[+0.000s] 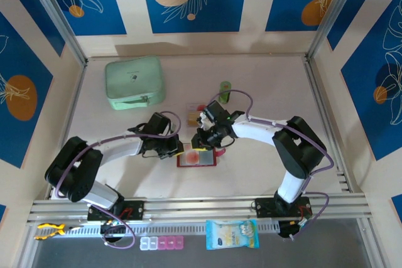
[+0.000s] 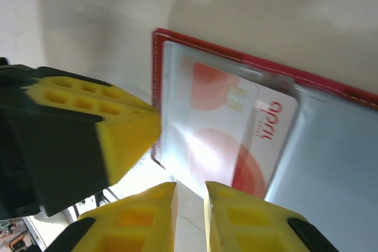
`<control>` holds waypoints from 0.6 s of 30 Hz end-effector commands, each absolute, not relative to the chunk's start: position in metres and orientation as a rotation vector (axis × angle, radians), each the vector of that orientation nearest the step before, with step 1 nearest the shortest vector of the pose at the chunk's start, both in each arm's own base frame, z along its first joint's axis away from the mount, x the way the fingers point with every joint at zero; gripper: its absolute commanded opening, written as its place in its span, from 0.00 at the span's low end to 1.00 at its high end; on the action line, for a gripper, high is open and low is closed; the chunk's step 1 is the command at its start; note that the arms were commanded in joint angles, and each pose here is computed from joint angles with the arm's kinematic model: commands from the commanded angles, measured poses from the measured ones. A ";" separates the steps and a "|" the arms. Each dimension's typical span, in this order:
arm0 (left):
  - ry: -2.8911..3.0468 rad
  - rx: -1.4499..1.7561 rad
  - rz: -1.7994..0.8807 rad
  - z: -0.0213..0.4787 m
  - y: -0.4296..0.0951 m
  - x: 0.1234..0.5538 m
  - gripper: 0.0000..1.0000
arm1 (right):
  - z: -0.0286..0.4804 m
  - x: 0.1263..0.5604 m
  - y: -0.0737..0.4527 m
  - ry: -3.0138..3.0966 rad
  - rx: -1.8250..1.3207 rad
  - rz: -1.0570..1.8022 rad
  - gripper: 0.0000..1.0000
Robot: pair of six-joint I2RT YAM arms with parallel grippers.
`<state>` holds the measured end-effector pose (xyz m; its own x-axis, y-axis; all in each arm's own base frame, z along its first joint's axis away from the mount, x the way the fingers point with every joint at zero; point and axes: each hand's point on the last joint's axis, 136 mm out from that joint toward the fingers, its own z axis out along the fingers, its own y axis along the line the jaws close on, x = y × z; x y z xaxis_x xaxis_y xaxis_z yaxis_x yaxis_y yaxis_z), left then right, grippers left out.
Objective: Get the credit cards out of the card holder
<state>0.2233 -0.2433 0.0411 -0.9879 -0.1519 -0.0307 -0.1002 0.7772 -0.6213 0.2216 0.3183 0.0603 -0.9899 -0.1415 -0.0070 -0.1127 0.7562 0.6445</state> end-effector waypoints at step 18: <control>2.967 -0.202 -0.987 0.018 -0.249 0.213 0.05 | 0.039 0.214 0.298 -2.896 0.130 -0.957 0.23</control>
<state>0.2210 -0.2501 0.0264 -0.9915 -0.1303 -0.0003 -0.1029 0.7846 -0.6114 0.2189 0.3058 0.0478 -0.9925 -0.1204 0.0199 -0.0825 0.7820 0.6178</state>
